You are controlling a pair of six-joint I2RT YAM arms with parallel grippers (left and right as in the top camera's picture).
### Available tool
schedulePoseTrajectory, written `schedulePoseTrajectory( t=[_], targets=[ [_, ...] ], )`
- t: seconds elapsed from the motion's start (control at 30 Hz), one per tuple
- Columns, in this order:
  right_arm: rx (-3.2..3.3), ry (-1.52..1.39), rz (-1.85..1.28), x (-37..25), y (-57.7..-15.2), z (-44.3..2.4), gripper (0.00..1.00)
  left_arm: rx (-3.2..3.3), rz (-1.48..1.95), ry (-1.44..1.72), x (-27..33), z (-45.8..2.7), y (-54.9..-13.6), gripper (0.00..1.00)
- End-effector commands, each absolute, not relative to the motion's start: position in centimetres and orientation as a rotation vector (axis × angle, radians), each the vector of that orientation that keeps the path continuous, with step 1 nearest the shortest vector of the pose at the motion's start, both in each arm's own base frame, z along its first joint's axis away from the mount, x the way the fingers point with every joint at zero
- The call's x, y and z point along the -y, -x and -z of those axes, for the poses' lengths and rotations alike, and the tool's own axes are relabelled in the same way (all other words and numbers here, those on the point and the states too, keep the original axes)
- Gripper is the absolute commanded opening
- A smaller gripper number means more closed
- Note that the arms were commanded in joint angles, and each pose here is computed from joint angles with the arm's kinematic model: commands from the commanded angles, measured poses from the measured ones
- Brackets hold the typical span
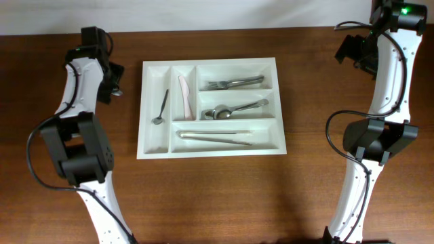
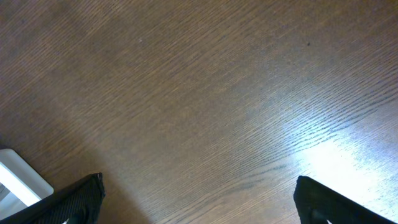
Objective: Pack container
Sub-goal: 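Lower the left gripper onto the remaining spoon on the table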
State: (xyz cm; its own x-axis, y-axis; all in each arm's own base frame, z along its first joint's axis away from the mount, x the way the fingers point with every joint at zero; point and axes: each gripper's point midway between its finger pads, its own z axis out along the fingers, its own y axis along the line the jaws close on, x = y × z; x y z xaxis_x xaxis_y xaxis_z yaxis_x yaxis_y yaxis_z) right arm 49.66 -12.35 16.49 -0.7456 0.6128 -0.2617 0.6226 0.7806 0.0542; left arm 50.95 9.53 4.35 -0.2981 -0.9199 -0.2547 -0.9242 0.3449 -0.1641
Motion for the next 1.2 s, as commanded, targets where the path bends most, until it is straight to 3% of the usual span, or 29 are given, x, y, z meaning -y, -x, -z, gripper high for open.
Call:
schedulePoseTrajectory(
  t=[0.0,0.37,0.63,0.7,0.77,0.9,0.97,1.03,1.17],
  targets=[
    [-2.670,-0.944,0.051,12.6,-49.4,-18.4,0.99,-2.251,-0.013,1.742,-9.6,-2.7,-51.3,0.78],
    [-2.670,-0.944,0.050,12.6,-49.4,-18.4,0.99,-2.164,-0.017,1.709,-11.0,-1.3,-53.5,0.79],
    [-2.670,-0.944,0.051,12.6,-49.4,-18.4,0.99,-2.202,-0.060,1.772,-12.1,2.4,-52.3,0.71],
    [-2.670,-0.944,0.051,12.6,-49.4,-18.4,0.99,-2.207,-0.059,1.791,-12.5,3.1,-52.0,0.65],
    [-2.670,-0.944,0.050,12.6,-49.4,-18.4,0.99,-2.207,-0.056,1.804,-12.8,3.4,-51.9,0.52],
    [-2.670,-0.944,0.051,12.6,-49.4,-18.4,0.99,-2.195,-0.060,1.820,-13.5,3.4,-51.7,0.19],
    [-2.670,-0.944,0.050,12.6,-49.4,-18.4,0.99,-2.198,-0.054,1.830,-13.7,3.4,-51.5,0.08],
    [-2.670,-0.944,0.051,12.6,-49.4,-18.4,0.99,-2.202,-0.056,1.835,-13.7,3.5,-51.3,0.03],
    [-2.670,-0.944,0.050,12.6,-49.4,-18.4,0.99,-2.224,-0.067,1.845,-13.5,3.6,-50.8,0.02]
  ],
)
